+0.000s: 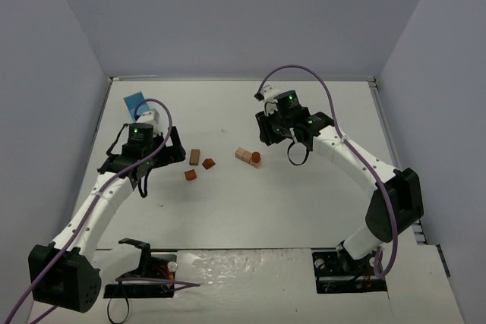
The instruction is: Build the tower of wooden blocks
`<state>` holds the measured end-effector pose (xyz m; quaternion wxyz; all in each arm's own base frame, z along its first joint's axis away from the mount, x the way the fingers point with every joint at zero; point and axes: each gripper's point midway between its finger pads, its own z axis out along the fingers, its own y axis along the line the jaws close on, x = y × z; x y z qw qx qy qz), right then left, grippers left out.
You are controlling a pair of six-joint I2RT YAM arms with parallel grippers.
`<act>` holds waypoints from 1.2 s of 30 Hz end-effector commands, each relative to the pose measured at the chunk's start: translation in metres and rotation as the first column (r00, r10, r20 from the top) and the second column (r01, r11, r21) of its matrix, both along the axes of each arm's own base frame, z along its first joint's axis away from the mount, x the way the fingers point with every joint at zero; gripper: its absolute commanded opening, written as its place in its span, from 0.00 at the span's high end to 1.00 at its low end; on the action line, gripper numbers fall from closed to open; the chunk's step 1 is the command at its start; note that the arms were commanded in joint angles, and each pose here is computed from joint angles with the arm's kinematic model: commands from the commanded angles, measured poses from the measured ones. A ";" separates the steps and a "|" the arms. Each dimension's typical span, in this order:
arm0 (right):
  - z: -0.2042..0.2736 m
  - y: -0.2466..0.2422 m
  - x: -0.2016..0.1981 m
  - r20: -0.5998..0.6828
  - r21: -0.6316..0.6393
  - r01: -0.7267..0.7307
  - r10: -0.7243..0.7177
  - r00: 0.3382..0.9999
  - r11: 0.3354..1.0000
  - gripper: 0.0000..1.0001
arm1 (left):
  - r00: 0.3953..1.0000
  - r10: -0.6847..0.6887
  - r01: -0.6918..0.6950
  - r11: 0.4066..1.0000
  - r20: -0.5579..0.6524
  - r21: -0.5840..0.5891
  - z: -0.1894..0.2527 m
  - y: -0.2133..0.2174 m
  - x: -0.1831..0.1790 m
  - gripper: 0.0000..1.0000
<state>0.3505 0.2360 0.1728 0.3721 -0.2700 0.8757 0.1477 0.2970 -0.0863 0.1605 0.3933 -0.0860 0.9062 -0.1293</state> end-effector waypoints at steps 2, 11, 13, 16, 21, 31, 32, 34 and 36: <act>-0.001 0.018 0.009 0.100 -0.004 -0.034 0.034 0.994 0.999 1.00 | 0.998 0.049 -0.050 0.999 -0.028 -0.012 -0.005 0.019 0.003 0.03; -0.028 0.025 -0.001 0.102 -0.031 -0.041 0.044 0.994 0.999 1.00 | 0.999 0.019 -0.019 1.000 0.031 0.025 -0.017 0.027 0.015 0.03; -0.035 0.025 -0.003 0.099 -0.036 -0.039 0.042 0.994 0.999 1.00 | 1.000 0.015 -0.016 0.999 0.023 0.047 -0.016 0.030 0.016 0.03; -0.039 0.025 -0.004 0.110 -0.031 -0.034 0.037 0.993 0.999 1.00 | 1.000 -0.001 0.002 0.995 -0.005 0.102 -0.014 0.036 0.017 0.03; -0.044 0.025 -0.001 0.116 -0.031 -0.025 0.028 0.993 0.999 1.00 | 1.000 -0.029 0.027 0.990 0.010 0.138 -0.011 0.039 0.021 0.03; -0.050 0.026 0.000 0.117 -0.028 -0.020 0.024 0.993 0.999 1.00 | 1.000 -0.015 0.014 0.999 0.015 0.052 -0.018 0.040 0.035 0.03; -0.050 0.026 0.000 0.118 -0.028 -0.019 0.022 0.993 0.999 1.00 | 1.000 -0.001 0.000 0.999 0.014 0.038 -0.018 0.043 0.036 0.03; -0.053 0.026 -0.001 0.114 -0.032 -0.022 0.025 0.993 0.999 1.00 | 1.000 -0.001 0.000 1.000 0.020 0.008 -0.017 0.043 0.038 0.03; -0.054 0.028 -0.002 0.113 -0.032 -0.025 0.028 0.993 0.999 1.00 | 1.000 0.004 -0.004 1.000 0.030 0.006 -0.016 0.044 0.039 0.03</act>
